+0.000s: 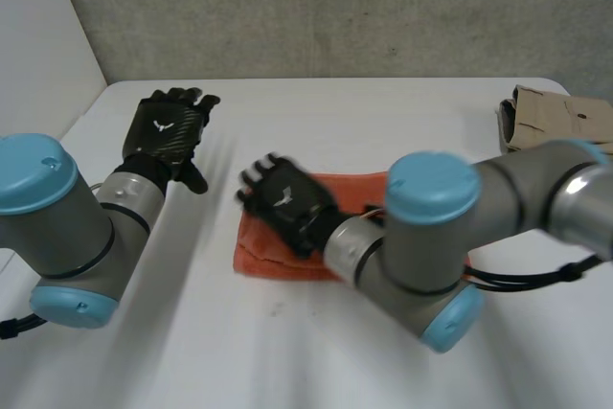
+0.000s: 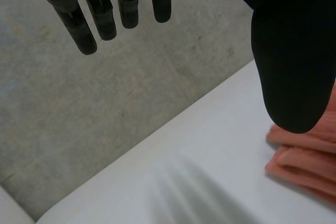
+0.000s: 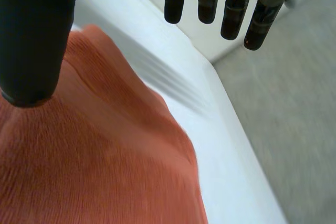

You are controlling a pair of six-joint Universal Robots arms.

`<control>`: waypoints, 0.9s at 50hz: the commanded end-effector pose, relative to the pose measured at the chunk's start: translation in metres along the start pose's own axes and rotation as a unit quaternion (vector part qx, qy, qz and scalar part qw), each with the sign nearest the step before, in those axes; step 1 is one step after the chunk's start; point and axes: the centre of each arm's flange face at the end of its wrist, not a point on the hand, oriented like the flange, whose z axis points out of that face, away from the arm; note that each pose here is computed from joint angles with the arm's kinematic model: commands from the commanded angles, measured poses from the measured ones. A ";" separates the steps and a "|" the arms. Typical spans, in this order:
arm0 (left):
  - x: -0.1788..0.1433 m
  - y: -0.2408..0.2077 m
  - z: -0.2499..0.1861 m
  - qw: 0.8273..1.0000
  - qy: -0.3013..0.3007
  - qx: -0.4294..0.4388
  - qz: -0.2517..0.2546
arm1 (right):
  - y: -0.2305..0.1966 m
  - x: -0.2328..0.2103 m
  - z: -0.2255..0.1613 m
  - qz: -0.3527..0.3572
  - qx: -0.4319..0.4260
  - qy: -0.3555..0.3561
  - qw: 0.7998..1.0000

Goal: Fold the laundry.

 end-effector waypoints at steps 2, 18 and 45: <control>0.036 -0.021 -0.007 0.998 0.050 0.033 -0.004 | 0.040 0.085 -0.054 0.231 -0.103 0.105 0.962; 0.088 0.030 -0.010 0.987 0.131 -0.090 0.022 | 0.120 0.072 -0.105 0.256 -0.228 0.142 0.929; 0.052 -0.063 -0.059 0.998 0.058 -0.026 -0.001 | 0.002 0.060 -0.046 -0.065 -0.094 0.122 0.986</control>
